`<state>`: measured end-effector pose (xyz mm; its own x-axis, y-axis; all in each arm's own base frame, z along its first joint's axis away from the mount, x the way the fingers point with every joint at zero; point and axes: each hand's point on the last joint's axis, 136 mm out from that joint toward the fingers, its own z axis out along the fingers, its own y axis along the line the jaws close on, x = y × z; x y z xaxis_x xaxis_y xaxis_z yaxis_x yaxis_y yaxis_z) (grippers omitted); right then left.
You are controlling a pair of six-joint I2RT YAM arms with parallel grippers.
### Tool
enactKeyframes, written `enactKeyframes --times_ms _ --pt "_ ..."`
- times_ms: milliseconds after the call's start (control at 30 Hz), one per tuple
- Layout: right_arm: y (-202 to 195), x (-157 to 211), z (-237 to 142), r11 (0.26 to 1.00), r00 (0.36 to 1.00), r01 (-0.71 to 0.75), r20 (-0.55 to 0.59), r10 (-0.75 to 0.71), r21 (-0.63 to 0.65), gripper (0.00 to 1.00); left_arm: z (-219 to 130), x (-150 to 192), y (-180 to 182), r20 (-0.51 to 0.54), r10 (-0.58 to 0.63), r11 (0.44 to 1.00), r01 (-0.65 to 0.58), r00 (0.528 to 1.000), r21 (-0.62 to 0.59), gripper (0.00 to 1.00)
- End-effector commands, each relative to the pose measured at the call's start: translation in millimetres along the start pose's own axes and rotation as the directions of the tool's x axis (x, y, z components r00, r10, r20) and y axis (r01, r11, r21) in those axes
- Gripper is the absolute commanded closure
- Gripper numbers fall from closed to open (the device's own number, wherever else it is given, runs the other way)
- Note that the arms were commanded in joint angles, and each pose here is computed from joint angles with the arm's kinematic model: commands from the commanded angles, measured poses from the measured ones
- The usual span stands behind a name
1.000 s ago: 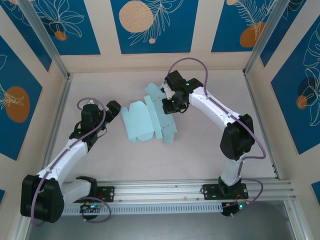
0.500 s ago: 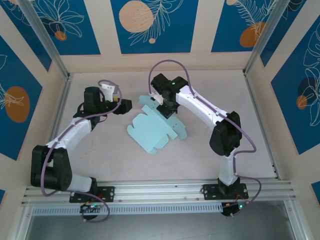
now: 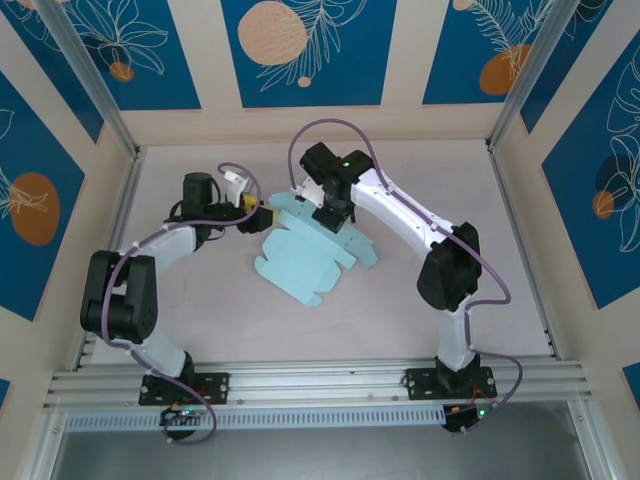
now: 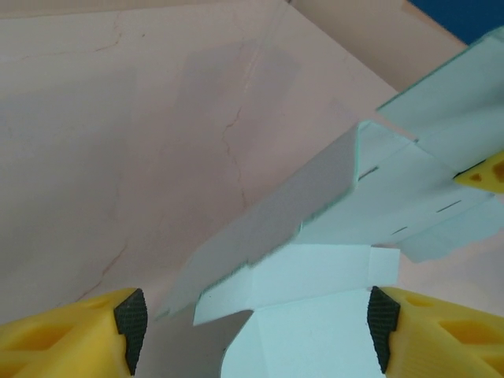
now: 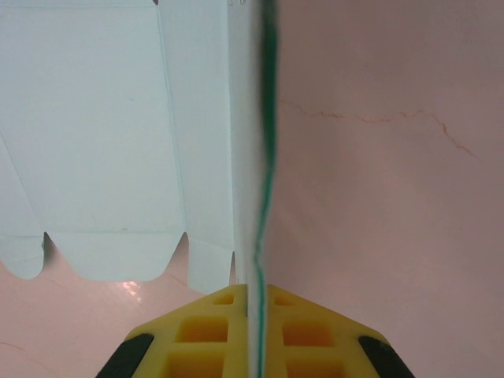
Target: Fold the paper box
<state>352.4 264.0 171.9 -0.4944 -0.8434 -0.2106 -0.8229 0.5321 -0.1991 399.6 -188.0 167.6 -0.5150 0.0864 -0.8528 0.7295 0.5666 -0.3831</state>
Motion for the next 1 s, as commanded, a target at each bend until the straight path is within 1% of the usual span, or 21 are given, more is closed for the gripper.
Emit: enactKeyframes --times_ms 0,67,167,233,367,467,533,567,667,733,800,900,967 --pt "-8.9 -5.2 -4.2 0.996 0.996 0.088 -0.01 -0.087 0.028 1.0 -8.3 -15.0 -11.5 0.079 0.061 0.998 -0.063 0.995 0.03 0.19" --pt "-5.1 -13.1 -10.5 0.995 0.995 0.101 0.018 -0.101 -0.001 1.0 -7.6 -10.3 -10.5 0.06 0.071 0.997 -0.072 0.996 0.022 0.18" --pt "-0.4 -22.1 -15.2 0.993 0.992 0.12 0.045 -0.119 -0.023 1.0 -1.9 -3.5 -5.9 0.021 0.063 0.997 -0.063 0.998 0.035 0.23" --pt "2.1 -23.1 -12.7 0.991 0.991 0.131 0.039 -0.129 -0.029 1.0 2.1 -2.9 -7.3 0.022 0.055 0.997 -0.057 0.998 0.061 0.27" --pt "9.5 -17.0 -0.4 0.988 0.989 0.15 0.001 -0.15 -0.046 1.0 6.9 -3.6 -1.8 0.018 0.068 0.997 -0.069 0.998 0.027 0.3" --pt "13.7 -13.8 4.6 0.985 0.987 0.161 -0.014 -0.162 -0.06 1.0 7.3 -6.3 4.3 0.02 0.083 0.996 -0.083 0.996 -0.016 0.38" --pt "14.5 -14.4 4.1 0.985 0.987 0.16 -0.009 -0.161 -0.066 1.0 8.3 -9.3 5.9 0.03 0.087 0.996 -0.086 0.996 -0.022 0.42" --pt "14.8 -15.1 3.9 0.985 0.987 0.159 -0.007 -0.16 -0.067 1.0 9.4 -9.7 4.9 0.031 0.085 0.996 -0.085 0.996 -0.013 0.45" --pt "15.5 -16.1 5.2 0.984 0.986 0.163 -0.009 -0.164 -0.069 1.0 14.0 -7.8 1.9 0.032 0.082 0.997 -0.082 0.996 0.003 0.62" --pt "15.2 -15.7 8.3 0.985 0.987 0.157 -0.016 -0.158 -0.071 1.0 17.8 -5.2 -1.8 0.031 0.086 0.996 -0.086 0.996 0.005 0.76" --pt "13.8 -16.4 12.3 0.987 0.989 0.145 -0.024 -0.147 -0.066 1.0 22.1 0.6 -4.6 0.019 0.088 0.996 -0.088 0.996 0.009 0.84" --pt "9.6 -15.5 17.2 0.992 0.993 0.113 -0.039 -0.115 -0.057 0.94 26.6 9.5 -5.5 0.02 0.092 0.996 -0.091 0.996 -0.013 0.94" --pt "5.6 -14.5 17.2 0.996 0.996 0.082 -0.043 -0.084 -0.047 0.86 27.0 13.6 -4.1 0.035 0.094 0.995 -0.093 0.995 -0.035 0.99"
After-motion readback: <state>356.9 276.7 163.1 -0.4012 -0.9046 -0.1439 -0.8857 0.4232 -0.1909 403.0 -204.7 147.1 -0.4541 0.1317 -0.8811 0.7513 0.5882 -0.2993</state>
